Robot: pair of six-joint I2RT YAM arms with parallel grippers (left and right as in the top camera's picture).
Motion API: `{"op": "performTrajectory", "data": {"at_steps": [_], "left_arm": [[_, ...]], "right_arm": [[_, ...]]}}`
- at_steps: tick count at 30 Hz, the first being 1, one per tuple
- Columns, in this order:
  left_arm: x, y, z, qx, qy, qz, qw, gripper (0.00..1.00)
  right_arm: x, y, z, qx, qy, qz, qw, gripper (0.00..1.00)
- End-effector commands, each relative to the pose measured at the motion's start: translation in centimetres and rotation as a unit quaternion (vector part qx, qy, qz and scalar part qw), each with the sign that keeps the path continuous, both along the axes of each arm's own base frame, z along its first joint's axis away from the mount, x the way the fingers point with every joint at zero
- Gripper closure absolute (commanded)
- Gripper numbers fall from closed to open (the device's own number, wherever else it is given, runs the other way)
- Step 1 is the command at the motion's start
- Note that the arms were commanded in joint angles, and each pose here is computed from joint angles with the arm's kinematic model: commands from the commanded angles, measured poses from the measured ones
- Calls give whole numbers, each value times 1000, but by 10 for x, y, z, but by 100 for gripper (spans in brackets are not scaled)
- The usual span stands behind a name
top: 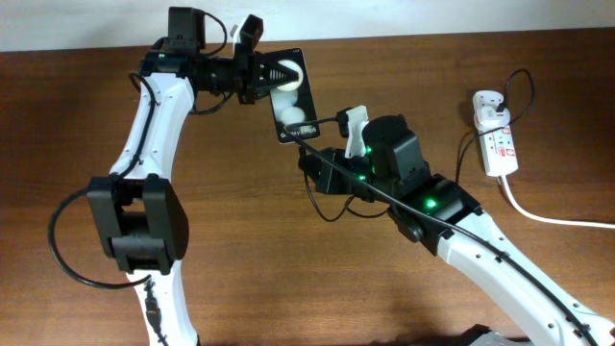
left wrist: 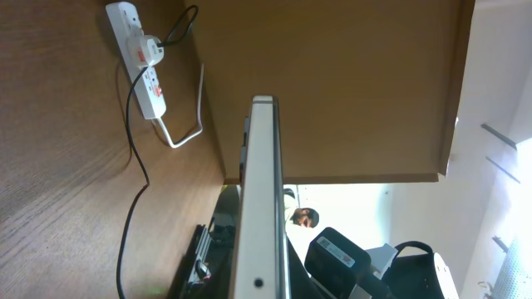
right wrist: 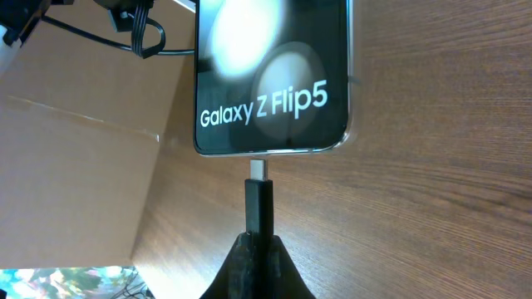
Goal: Plug charger to phone and switch on socket
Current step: 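Push the USB-C plug into the phone's port with the right gripper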
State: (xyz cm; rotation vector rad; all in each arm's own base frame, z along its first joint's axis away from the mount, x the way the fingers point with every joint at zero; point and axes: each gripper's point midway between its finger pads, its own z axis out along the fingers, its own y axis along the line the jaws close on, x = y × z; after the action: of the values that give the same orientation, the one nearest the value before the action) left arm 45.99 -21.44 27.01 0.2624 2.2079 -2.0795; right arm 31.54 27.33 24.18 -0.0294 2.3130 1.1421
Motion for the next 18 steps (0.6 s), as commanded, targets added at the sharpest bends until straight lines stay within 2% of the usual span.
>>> {"op": "performTrajectory", "data": {"at_steps": [1,18], "left_arm": [[-6,-2,12,-14,-4,-12,1000,100],[-11,-14,13,-17,-10,-27,999,100]], "right_arm": [[1,0,0,-4,-10,0,1000,96],[5,-5,-1,-5,-5,-6,1000,96]]}}
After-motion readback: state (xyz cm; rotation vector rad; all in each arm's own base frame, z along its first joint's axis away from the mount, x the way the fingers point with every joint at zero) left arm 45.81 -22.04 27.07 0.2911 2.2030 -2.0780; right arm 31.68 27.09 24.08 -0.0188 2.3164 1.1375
